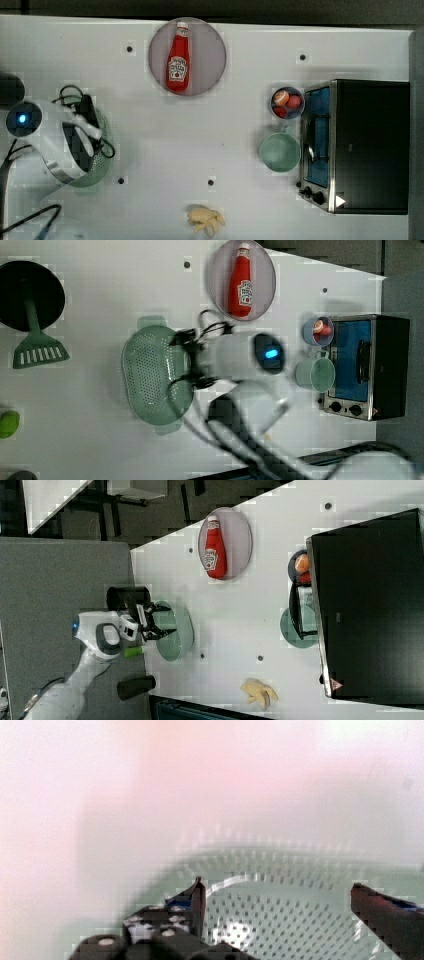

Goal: Drag strainer right to left.

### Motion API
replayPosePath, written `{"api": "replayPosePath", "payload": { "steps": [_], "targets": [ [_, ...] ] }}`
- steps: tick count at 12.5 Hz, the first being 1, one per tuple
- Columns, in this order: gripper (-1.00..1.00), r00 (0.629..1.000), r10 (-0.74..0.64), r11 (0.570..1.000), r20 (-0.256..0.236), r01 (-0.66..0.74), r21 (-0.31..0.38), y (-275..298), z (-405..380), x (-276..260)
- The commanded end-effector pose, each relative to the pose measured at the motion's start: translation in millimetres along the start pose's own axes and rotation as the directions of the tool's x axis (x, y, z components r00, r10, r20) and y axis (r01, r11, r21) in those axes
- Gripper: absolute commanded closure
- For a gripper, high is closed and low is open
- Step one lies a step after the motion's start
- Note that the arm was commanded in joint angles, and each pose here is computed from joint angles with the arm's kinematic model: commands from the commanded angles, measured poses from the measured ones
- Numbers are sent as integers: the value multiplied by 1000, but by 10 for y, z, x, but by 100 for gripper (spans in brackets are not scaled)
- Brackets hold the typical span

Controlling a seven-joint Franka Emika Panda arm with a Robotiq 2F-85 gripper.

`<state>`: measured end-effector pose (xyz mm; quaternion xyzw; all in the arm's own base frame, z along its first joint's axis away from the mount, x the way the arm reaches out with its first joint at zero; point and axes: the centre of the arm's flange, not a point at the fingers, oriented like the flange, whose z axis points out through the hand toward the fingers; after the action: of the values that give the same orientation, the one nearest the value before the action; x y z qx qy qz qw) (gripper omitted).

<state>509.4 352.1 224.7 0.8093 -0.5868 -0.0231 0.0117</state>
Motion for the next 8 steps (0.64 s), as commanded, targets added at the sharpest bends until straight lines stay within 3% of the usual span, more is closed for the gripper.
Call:
{"api": "replayPosePath", "payload": {
  "steps": [1, 4, 8],
  "targets": [
    [-100, 988, -157, 980, 11, 155, 125, -183, -1623, 1225],
    [-100, 971, -241, 962, -4, 239, 133, 193, -2467, 2413],
    [-100, 933, -357, 929, -36, 359, 86, 1032, -3078, 3860]
  ]
}}
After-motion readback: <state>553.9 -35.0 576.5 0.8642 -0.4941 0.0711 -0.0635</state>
